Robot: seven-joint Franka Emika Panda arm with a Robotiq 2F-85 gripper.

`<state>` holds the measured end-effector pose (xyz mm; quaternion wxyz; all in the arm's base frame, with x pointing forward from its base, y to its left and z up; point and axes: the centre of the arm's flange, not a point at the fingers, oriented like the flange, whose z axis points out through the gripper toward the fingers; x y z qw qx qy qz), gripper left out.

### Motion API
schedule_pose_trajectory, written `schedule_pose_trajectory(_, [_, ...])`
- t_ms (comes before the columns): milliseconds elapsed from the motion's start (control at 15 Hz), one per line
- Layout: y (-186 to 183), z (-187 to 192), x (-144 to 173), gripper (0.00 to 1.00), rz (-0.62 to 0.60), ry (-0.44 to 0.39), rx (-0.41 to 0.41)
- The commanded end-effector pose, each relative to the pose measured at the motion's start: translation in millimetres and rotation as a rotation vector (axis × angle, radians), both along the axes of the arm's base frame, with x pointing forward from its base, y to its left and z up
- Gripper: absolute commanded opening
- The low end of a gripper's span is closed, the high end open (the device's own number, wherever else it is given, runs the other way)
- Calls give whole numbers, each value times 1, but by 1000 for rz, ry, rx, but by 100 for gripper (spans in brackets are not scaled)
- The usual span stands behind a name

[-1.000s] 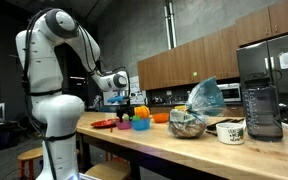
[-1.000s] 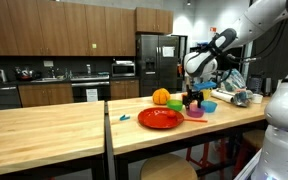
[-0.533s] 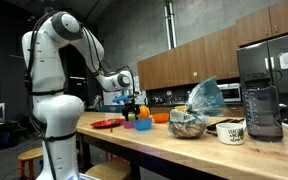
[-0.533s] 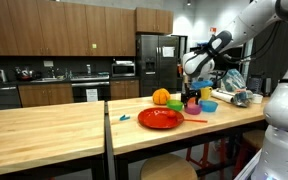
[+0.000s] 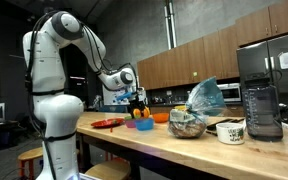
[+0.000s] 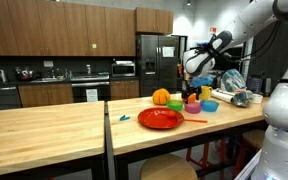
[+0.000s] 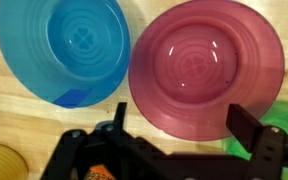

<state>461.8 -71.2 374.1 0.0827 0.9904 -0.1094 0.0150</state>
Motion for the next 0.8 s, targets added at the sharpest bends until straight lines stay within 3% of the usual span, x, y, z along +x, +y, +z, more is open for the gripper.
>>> schedule_pose_trajectory(0, [-3,6,6,100,-13,-31,-24])
schedule_pose_trajectory(267, [1,28,-2,100,-7,-64,9])
schedule_pose_trajectory(733, [-23,51,4,100,-98,-132,-32])
